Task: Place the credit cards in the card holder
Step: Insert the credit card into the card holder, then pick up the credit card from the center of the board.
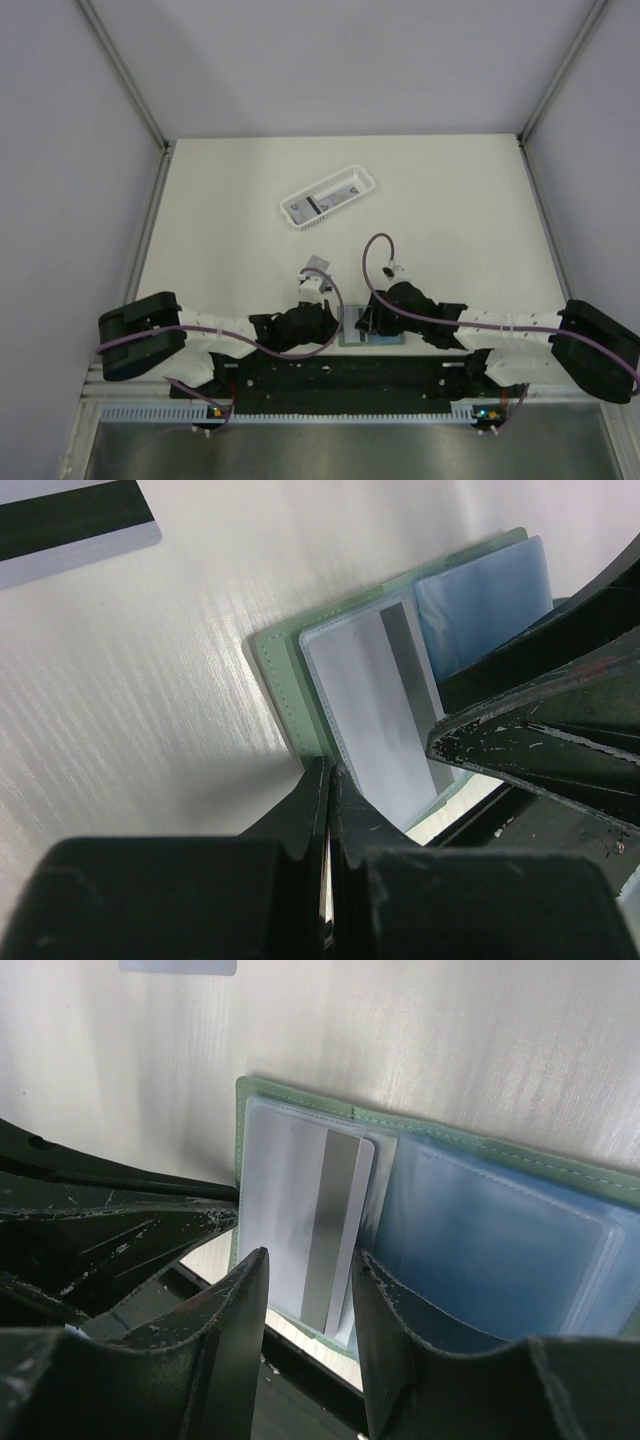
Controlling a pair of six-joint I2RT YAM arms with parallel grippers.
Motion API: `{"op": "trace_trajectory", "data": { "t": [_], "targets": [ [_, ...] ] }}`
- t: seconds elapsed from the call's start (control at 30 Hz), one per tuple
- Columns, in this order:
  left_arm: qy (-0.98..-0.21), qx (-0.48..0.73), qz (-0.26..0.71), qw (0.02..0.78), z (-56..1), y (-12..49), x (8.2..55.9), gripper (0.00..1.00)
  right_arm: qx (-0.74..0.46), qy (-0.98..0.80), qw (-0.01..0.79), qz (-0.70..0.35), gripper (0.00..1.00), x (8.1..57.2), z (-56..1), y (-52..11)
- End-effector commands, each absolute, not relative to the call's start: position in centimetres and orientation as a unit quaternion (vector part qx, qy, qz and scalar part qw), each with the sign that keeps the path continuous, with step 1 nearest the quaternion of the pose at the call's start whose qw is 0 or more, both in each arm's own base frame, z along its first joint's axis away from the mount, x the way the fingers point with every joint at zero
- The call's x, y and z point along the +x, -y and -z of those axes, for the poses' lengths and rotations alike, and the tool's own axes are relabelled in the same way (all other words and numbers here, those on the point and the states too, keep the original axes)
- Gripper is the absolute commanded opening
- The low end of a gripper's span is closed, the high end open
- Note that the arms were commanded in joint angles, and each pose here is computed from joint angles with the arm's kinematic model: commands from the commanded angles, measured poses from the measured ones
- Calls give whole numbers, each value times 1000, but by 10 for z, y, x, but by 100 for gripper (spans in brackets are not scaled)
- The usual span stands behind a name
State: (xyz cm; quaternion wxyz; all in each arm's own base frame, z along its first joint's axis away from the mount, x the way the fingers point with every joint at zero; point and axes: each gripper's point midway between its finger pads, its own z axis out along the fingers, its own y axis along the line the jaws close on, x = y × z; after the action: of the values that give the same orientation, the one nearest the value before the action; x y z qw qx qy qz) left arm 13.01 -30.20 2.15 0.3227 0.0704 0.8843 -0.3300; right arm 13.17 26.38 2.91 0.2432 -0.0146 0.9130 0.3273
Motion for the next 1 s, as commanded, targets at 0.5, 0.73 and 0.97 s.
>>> {"op": "trace_trajectory", "data": {
  "t": [0.5, 0.73, 0.97],
  "targets": [
    [-886, 90, 314, 330, -37, 293, 130, 0, -45, -889, 377, -256, 51, 176, -103, -237],
    [-860, 41, 332, 385, -92, 269, 160, 15, -62, -886, 373, -267, 51, 204, -119, -252],
    [-851, -42, 318, 416, -93, 216, 193, 15, -117, -887, 358, -267, 48, 238, -115, -294]
  ]
}}
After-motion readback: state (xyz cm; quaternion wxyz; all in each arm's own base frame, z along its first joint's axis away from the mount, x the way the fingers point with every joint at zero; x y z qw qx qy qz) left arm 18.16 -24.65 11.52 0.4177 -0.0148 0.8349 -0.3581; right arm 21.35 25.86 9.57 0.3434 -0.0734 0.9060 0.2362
